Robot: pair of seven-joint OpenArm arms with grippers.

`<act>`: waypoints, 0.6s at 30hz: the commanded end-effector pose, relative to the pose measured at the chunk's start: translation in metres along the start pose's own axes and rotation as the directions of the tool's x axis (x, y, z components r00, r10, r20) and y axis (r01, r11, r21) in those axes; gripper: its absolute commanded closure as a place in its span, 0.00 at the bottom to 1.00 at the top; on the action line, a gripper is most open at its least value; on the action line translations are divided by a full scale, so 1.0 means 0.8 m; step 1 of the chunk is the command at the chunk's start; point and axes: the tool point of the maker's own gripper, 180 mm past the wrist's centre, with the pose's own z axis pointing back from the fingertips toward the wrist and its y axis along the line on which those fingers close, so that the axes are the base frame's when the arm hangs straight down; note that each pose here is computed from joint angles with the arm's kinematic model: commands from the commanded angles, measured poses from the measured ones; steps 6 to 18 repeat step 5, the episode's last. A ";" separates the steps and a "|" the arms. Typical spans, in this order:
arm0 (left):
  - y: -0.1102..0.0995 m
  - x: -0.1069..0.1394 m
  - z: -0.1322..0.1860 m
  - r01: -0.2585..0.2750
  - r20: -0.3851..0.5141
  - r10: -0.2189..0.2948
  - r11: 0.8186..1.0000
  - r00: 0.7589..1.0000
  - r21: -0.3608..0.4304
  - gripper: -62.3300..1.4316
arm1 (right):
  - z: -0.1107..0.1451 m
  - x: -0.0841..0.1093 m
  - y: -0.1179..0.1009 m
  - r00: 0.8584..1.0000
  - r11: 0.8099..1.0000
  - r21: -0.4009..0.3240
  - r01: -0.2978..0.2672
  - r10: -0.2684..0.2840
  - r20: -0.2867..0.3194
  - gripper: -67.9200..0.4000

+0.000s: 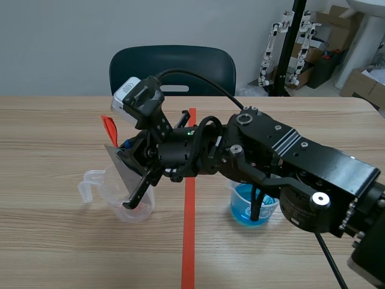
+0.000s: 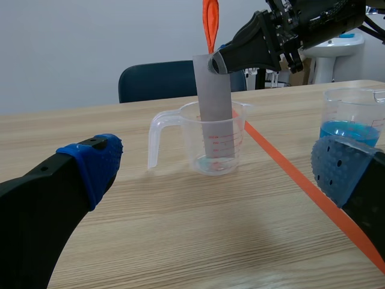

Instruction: Do the redox reaction experiment. put the plate into the left beaker

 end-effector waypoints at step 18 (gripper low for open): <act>0.001 0.015 -0.002 0.002 0.057 -0.002 1.000 0.998 -0.005 0.00 | -0.002 0.024 -0.006 0.998 1.000 -0.009 -0.008 0.008 0.056 0.98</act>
